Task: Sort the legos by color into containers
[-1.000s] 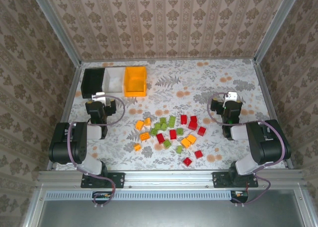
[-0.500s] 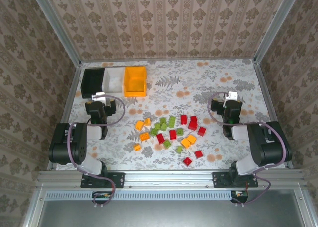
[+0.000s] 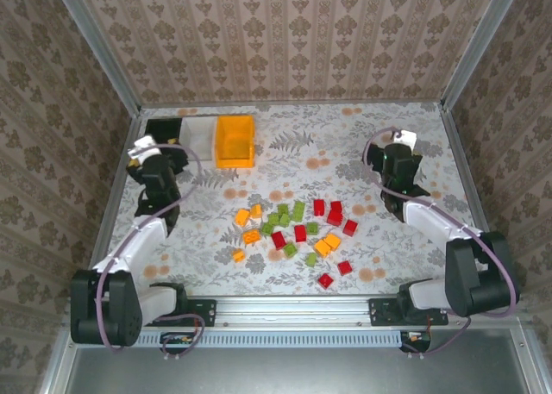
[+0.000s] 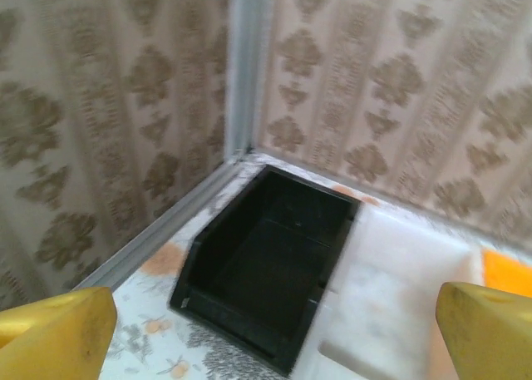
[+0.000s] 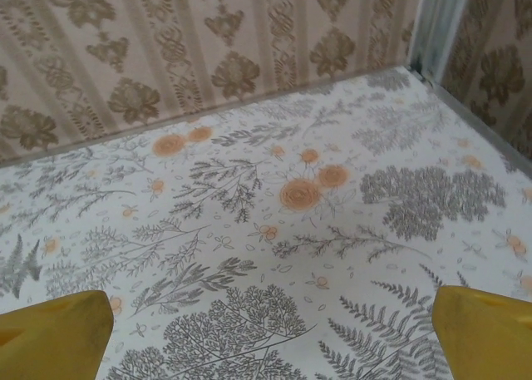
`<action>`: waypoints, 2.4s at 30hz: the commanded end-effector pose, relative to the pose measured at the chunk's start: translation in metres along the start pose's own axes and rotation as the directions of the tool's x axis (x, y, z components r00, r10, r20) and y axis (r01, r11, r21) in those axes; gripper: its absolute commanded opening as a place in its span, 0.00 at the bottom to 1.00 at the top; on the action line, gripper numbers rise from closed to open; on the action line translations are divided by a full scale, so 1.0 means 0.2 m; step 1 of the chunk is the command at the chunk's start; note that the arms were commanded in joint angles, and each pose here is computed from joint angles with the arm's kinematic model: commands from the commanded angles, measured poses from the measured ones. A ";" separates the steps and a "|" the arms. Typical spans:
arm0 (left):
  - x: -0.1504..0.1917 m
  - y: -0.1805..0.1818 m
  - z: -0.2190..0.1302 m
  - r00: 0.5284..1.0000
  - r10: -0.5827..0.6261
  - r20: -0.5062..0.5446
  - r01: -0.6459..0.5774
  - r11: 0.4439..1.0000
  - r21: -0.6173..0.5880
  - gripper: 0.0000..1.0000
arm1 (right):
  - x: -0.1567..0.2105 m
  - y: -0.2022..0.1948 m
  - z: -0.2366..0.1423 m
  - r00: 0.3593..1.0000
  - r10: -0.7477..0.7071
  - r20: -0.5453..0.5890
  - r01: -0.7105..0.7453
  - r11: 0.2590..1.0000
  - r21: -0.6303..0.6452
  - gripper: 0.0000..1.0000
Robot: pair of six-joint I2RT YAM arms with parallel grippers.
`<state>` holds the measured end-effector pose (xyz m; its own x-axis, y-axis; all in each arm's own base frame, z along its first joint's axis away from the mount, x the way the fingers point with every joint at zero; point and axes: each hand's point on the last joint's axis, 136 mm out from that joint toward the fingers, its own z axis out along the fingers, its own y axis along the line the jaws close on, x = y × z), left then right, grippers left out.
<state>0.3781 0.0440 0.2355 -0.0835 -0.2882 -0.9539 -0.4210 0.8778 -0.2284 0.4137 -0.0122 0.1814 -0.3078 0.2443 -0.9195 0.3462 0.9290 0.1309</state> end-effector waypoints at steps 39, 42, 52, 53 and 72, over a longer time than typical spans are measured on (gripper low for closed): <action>0.81 -0.73 0.63 0.625 0.446 -0.641 -0.366 0.892 0.264 0.68 | 0.23 0.40 -0.01 0.901 0.053 -0.430 -0.200 0.931 -0.305 1.00; 0.89 -0.73 0.63 0.608 0.430 -0.668 -0.345 0.900 0.266 0.61 | 0.21 0.39 -0.03 0.907 0.056 -0.417 -0.197 0.933 -0.302 1.00; 1.02 -0.81 0.47 0.589 0.378 -0.714 -0.242 0.926 0.290 0.26 | 0.18 0.36 -0.03 0.907 0.077 -0.414 -0.200 0.944 -0.262 1.00; 1.03 -0.83 0.44 0.589 0.370 -0.719 -0.227 0.929 0.293 0.22 | 0.18 0.35 -0.04 0.907 0.078 -0.414 -0.199 0.946 -0.257 1.00; 1.23 -1.51 -0.24 0.528 0.497 -0.688 -0.244 0.865 0.438 0.00 | 0.25 0.22 -0.07 0.908 0.078 -0.412 -0.160 0.973 -0.167 1.00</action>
<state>0.4459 -0.3034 0.0748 -0.8614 0.0618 -0.5042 0.1077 0.9922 -0.0623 0.4109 0.0515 0.1535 -0.6051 0.4177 -0.6778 0.2074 0.9046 0.3724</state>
